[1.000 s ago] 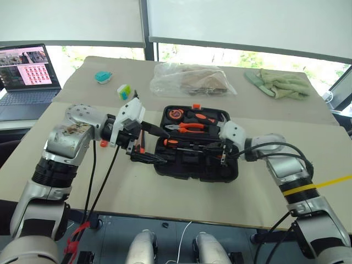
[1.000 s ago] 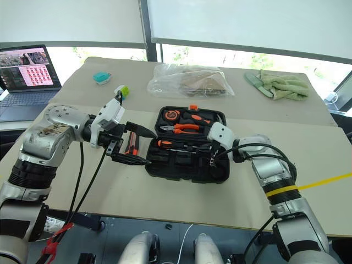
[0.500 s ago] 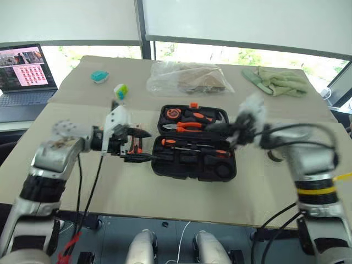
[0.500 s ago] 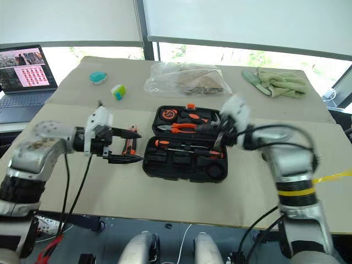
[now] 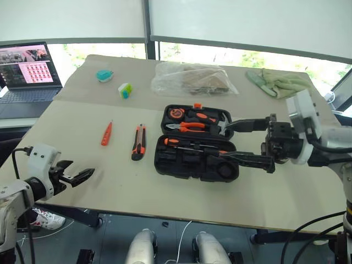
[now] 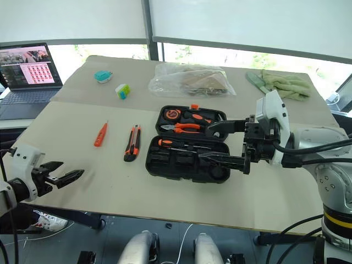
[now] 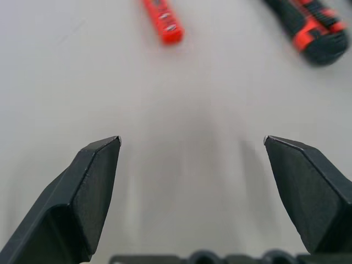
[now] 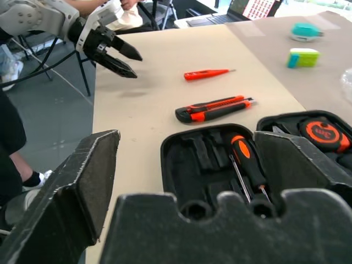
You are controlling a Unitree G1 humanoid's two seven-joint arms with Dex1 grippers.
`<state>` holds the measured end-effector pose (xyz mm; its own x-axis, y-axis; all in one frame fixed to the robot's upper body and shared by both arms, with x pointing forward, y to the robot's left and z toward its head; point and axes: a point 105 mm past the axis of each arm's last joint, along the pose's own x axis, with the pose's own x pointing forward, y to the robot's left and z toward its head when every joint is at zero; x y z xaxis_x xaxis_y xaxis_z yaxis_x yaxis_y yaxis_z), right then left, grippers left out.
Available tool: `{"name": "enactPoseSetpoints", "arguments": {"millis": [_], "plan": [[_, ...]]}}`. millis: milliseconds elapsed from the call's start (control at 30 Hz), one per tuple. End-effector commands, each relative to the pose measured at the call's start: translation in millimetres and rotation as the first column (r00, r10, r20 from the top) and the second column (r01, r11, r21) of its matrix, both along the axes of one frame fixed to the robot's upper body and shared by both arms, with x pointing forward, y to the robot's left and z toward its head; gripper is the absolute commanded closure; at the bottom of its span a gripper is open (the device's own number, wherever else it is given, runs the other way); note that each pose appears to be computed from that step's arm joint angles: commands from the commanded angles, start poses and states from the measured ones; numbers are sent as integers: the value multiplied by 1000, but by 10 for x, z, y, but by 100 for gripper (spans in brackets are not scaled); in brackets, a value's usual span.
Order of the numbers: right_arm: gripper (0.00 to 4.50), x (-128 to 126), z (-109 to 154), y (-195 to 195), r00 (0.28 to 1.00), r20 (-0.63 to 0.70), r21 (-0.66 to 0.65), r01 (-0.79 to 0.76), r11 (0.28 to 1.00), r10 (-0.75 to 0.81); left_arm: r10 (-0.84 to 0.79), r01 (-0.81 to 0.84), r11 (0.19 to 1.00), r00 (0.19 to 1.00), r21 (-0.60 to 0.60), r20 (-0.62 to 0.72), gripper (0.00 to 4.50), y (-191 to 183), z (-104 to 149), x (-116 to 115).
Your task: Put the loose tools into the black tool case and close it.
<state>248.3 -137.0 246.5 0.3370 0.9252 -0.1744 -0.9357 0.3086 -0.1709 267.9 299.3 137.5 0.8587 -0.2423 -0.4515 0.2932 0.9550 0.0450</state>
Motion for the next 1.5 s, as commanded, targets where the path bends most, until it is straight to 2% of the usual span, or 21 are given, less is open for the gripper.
{"name": "enactPoseSetpoints", "arguments": {"millis": [33,100,267,367,533,733,867,1100,1167,1233,1300,1333,1400,1467,1500], "plan": [[2,-73,84,25,999,53,8,8,1000,-9,62,-62,998,997,3,-52,0,-90,233,393],[2,-96,79,49,998,55,10,8,1000,-8,120,-112,991,988,77,-97,0,-31,241,544],[2,-172,70,112,998,61,19,3,1000,-4,136,-138,990,976,2,-171,0,-259,322,960],[2,-264,23,185,998,57,32,-11,999,10,124,-120,992,964,31,-234,0,-430,259,1219],[2,-294,1,235,997,71,50,12,999,-16,146,-125,988,948,91,-282,0,-405,162,1410],[2,-241,4,181,991,93,61,87,994,-92,145,-123,989,937,88,-318,0,-405,40,1492],[0,-235,1,172,989,100,58,107,993,-112,146,-131,989,928,67,-344,103,-402,-39,1491],[0,-248,4,121,985,109,50,132,990,-137,136,-128,991,925,46,-355,360,-363,-31,1468],[0,-254,-8,78,982,104,42,151,988,-155,94,-73,994,954,83,-286,408,-345,130,1525],[0,-267,-24,29,980,97,33,169,985,-171,-31,58,990,978,126,-207,408,-446,329,1585],[0,-277,-63,-24,978,80,19,191,981,-192,-298,314,923,949,222,-104,408,-727,583,1597],[0,-282,-94,-51,976,74,6,203,979,-203,-455,457,850,888,262,-73,408,-926,694,1540],[0,-293,-139,-88,974,61,-7,220,975,-219,-656,645,710,752,281,-68,408,-1237,817,1380],[0,-296,-184,-110,968,49,-6,246,969,-245,-835,823,479,534,306,-130,408,-1605,842,1154],[0,-296,-197,-115,966,46,-5,254,967,-253,-873,861,401,463,313,-154,408,-1702,836,1084]]}}
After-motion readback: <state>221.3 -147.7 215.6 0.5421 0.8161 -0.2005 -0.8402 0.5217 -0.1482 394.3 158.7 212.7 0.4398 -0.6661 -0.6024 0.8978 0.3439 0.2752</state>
